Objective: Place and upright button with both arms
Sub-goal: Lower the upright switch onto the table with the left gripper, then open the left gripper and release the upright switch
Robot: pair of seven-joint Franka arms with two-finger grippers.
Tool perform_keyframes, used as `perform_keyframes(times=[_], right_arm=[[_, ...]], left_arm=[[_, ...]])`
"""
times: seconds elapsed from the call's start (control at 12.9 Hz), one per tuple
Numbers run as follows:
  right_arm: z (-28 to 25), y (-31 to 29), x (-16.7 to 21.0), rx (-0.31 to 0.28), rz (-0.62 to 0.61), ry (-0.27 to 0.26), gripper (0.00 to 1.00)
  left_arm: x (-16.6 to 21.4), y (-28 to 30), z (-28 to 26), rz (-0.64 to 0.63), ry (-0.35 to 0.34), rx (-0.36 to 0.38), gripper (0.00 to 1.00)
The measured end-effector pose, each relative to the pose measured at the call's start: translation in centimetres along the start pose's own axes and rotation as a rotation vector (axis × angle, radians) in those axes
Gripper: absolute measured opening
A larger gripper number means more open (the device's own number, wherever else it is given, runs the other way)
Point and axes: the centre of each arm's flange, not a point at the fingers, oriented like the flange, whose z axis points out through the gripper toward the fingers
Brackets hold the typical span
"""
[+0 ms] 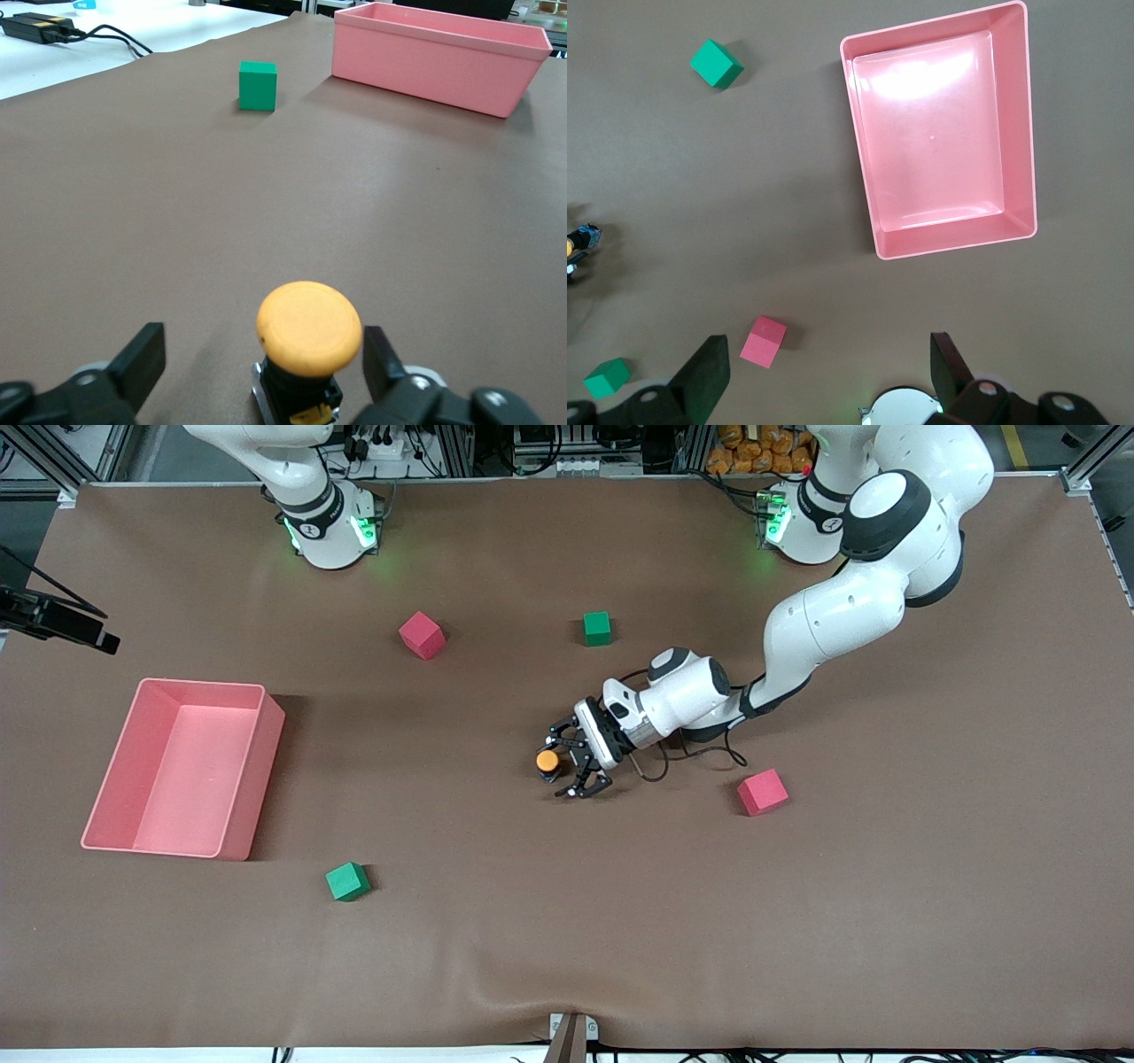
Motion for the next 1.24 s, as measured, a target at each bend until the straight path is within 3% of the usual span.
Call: perform_keyframes(times=[0.23,0.54,1.24], right_arm=[[0.0,0.0,0.0,0.0,0.0,0.0,1.0],[0.0,0.0,0.0,0.0,0.0,0.0,1.0],[-0.3,0.0,0.0,0.001,0.0,0.009,1.0]], left_arm=[[0.5,-0.7,-0.5,-0.005,0.019,0.013,1.0],[4.3,-0.7,-1.7,-0.066,0.063,0.018,1.0],[2.1,2.6,-6.6,-0.042,-0.022,-0.051,1.0]])
